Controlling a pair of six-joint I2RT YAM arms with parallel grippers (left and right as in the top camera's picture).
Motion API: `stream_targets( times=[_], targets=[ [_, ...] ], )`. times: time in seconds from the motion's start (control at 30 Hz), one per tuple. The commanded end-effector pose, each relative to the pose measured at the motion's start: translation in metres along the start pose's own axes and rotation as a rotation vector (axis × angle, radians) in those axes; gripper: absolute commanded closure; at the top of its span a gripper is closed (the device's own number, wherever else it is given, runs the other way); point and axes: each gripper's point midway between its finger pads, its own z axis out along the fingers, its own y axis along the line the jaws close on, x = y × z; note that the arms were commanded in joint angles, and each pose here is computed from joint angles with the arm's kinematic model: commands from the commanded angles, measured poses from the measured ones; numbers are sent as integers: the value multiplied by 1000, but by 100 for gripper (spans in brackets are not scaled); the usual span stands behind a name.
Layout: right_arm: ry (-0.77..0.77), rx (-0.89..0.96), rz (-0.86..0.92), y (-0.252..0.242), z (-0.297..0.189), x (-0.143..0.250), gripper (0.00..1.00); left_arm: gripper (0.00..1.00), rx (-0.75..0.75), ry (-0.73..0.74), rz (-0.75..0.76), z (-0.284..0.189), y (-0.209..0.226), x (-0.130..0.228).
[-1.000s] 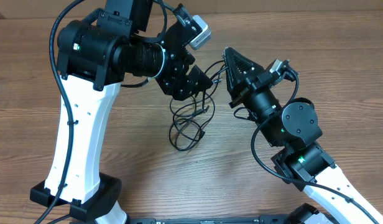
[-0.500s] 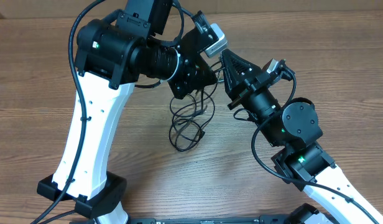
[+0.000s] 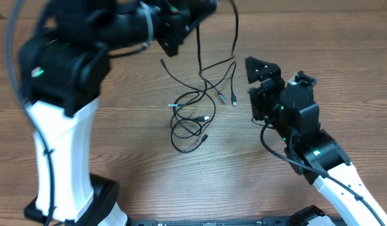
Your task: Untangle cables
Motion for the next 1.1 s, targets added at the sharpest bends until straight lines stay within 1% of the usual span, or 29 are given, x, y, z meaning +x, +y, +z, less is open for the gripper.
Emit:
stream_targets(
  times=[0.0,0.07,0.2,0.23,0.27,0.33,0.37,0.4,0.5,0.53,0.57,0.7,0.73,0.87,0.97,1.07],
  targets=[
    [-15,122,-43,-29,-3,-7,0,96,139,-167,-76,-39,-50,-52],
    [-5,202,-52,-48,-6,-6,0,96,176,-249,-115,-48,-60,-77],
    [57,260,-186,-63,-8,2,0,96,249,-422,-74,-70,-79,-122],
    [103,260,-198,-65,-7,10,0,96,275,-474,-80,-81,-83,-135],
    [152,247,-208,-63,-5,18,0,96,280,-493,-89,-85,-84,-140],
    [296,145,-311,-48,2,43,0,96,256,-516,-118,-86,-79,-143],
    [351,109,-333,-43,4,52,0,96,242,-518,-133,-85,-75,-143],
    [418,91,-327,-42,9,64,0,96,213,-524,-154,-83,-68,-143],
    [424,153,-319,-59,17,64,0,96,119,-529,-152,-83,-47,-140],
    [391,214,-318,-72,20,57,0,96,4,-506,-164,-83,-18,-130],
    [377,230,-320,-75,20,55,0,96,-39,-497,-172,-84,-7,-126],
    [282,306,-344,-89,21,37,0,96,-329,-454,-258,-102,64,-98],
    [265,326,-347,-93,20,33,0,96,-369,-460,-270,-107,76,-96],
    [269,366,-346,-102,17,33,0,96,-512,-510,-292,-117,110,-96],
    [271,373,-345,-103,16,33,0,96,-554,-477,-197,-110,126,-94],
    [271,373,-346,-103,16,33,0,96,-563,-467,-195,-94,158,-89]
  ],
)
